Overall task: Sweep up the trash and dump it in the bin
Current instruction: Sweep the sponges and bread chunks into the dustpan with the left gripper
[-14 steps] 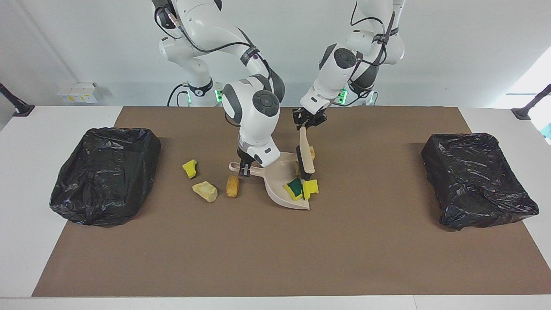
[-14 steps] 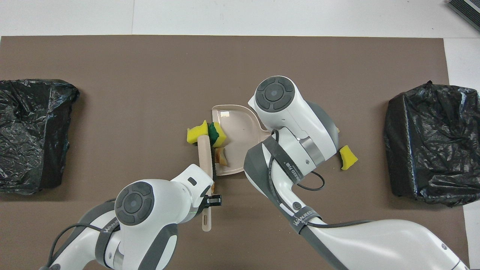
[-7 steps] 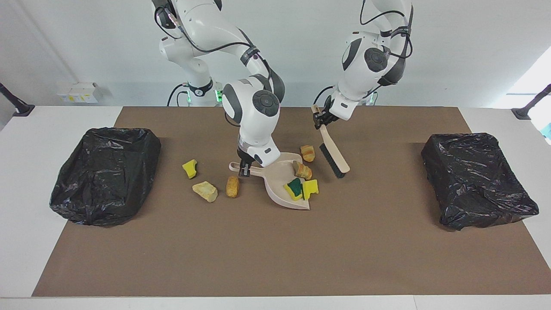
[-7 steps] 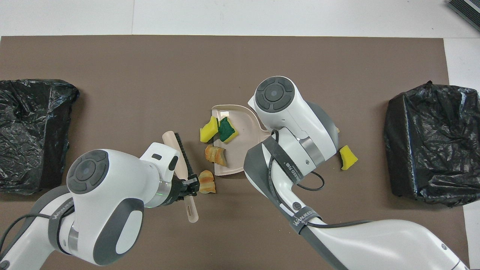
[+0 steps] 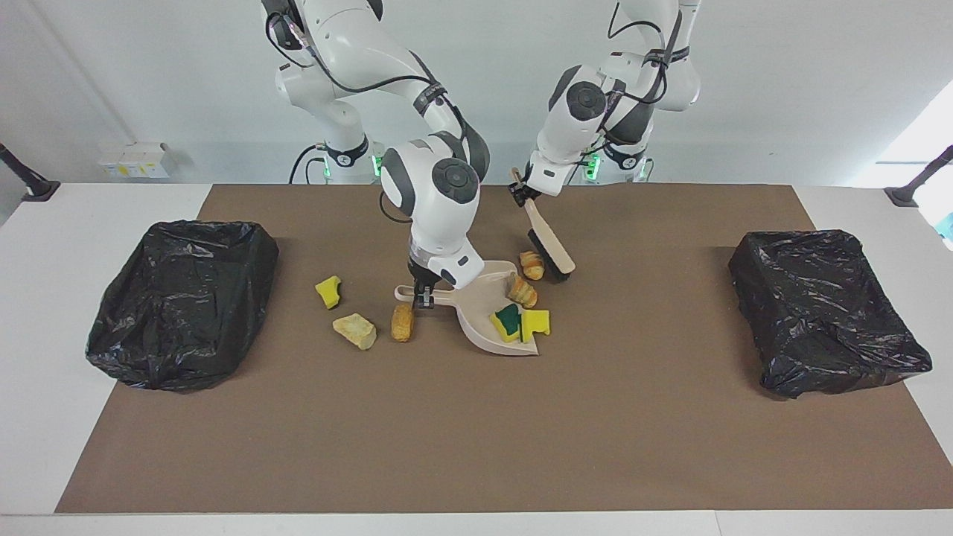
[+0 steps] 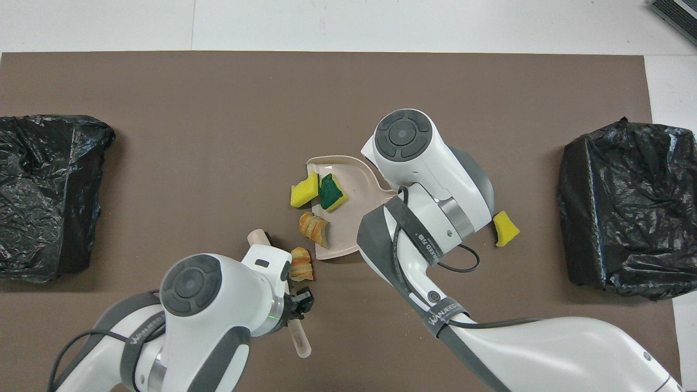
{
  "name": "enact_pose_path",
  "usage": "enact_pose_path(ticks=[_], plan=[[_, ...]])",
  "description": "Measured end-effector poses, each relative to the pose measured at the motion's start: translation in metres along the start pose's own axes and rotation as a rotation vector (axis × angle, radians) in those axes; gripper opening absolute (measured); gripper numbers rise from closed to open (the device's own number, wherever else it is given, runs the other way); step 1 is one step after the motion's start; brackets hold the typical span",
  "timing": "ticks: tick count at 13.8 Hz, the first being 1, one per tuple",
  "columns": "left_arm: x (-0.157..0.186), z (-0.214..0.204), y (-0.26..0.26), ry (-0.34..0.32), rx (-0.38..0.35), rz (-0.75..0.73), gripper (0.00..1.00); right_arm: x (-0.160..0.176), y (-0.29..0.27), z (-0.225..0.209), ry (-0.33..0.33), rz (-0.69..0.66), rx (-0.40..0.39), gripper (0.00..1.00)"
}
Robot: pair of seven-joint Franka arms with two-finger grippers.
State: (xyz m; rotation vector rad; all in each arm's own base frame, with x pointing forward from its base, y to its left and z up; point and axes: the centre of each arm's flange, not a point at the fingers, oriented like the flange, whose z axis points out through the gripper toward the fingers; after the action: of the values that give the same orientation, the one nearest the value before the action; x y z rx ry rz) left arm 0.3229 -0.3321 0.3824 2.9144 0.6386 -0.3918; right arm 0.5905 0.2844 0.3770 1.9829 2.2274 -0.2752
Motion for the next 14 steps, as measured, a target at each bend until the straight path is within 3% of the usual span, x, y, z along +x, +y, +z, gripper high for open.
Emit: enact_pose_path(ticks=[6, 10, 12, 14], plan=[[0.021, 0.004, 0.023, 0.094, -0.14, -0.026, 0.26, -0.001, -0.004, 0.006, 0.01, -0.023, -0.019, 0.32], [0.059, -0.031, 0.051, 0.13, -0.222, -0.06, 0.26, -0.001, -0.005, 0.007, 0.01, -0.023, -0.017, 0.32], [0.085, -0.051, 0.041, 0.131, -0.216, -0.082, 0.26, -0.001, -0.005, 0.007, 0.01, -0.023, -0.017, 0.32], [0.096, -0.06, 0.025, 0.096, -0.164, -0.044, 0.26, -0.001, -0.005, 0.007, 0.01, -0.023, -0.017, 0.32]])
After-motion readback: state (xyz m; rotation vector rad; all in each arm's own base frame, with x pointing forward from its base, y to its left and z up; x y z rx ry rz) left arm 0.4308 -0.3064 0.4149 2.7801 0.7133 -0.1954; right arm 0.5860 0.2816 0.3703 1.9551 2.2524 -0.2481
